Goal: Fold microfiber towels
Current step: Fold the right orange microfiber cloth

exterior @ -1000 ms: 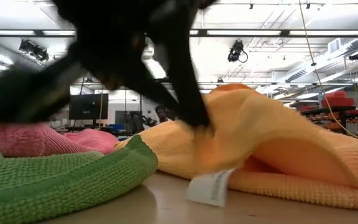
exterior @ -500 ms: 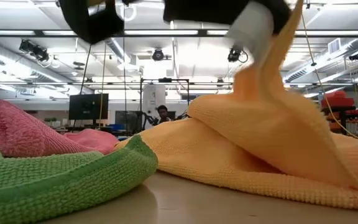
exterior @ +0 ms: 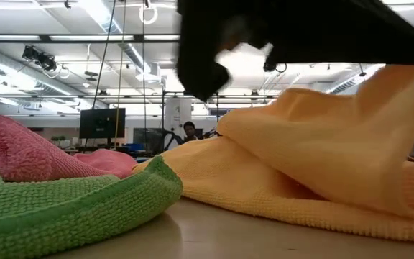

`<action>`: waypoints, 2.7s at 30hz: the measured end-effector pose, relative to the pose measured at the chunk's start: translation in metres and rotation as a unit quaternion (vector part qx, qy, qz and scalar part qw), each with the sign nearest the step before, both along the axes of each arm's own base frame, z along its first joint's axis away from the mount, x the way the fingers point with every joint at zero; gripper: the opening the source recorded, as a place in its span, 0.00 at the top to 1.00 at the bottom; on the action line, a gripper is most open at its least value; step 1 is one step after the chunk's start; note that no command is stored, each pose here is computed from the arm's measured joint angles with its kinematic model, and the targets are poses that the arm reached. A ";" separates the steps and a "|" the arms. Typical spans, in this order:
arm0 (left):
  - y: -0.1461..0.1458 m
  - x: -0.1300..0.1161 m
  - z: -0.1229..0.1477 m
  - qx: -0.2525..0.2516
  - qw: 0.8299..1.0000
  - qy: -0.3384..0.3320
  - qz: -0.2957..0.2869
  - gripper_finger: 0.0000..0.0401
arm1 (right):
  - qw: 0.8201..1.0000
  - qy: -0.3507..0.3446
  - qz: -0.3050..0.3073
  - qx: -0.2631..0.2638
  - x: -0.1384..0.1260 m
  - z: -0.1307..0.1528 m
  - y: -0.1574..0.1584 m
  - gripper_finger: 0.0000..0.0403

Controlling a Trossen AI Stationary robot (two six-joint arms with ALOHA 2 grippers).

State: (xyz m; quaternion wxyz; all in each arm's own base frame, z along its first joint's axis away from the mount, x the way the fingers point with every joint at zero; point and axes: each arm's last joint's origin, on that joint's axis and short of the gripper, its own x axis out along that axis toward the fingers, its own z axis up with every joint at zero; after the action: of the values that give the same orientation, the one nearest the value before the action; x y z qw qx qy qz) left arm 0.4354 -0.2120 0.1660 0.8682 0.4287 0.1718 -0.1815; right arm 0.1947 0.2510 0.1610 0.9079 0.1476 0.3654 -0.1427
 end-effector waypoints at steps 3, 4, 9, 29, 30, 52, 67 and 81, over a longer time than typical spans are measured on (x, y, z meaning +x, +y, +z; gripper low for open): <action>0.005 0.006 -0.004 -0.007 1.000 -0.014 0.009 0.97 | 1.000 -0.002 -0.001 0.004 0.000 0.002 0.000 0.48; 0.007 0.008 -0.005 -0.010 1.000 -0.020 0.011 0.98 | 1.000 -0.002 -0.001 0.005 0.000 0.002 0.000 0.48; 0.015 0.015 -0.014 -0.035 0.999 -0.018 0.028 0.98 | 1.000 -0.004 -0.001 0.009 0.000 0.004 0.000 0.48; 0.036 0.030 -0.035 -0.068 0.995 -0.028 0.061 0.98 | 1.000 -0.016 0.017 0.018 -0.005 0.020 0.007 0.48; 0.037 0.030 -0.035 -0.068 0.995 -0.028 0.062 0.98 | 1.000 -0.021 0.017 0.010 -0.004 0.020 0.006 0.48; 0.034 0.028 -0.038 -0.072 0.995 -0.015 0.064 0.94 | 0.999 0.019 -0.044 0.022 0.021 -0.003 -0.012 0.61; 0.032 0.028 -0.036 -0.076 0.995 -0.023 0.062 0.95 | 0.999 0.008 -0.043 0.022 0.018 -0.019 -0.020 0.83; 0.029 0.027 -0.034 -0.077 0.995 -0.027 0.060 0.89 | 1.000 0.005 -0.001 0.007 0.018 -0.018 -0.015 0.90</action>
State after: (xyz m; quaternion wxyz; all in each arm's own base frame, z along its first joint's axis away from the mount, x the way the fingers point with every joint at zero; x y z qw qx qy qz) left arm 0.4621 -0.1831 0.1321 0.9120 0.3546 0.1594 -0.1306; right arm 0.2130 0.2358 0.1433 0.9049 0.1541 0.3707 -0.1418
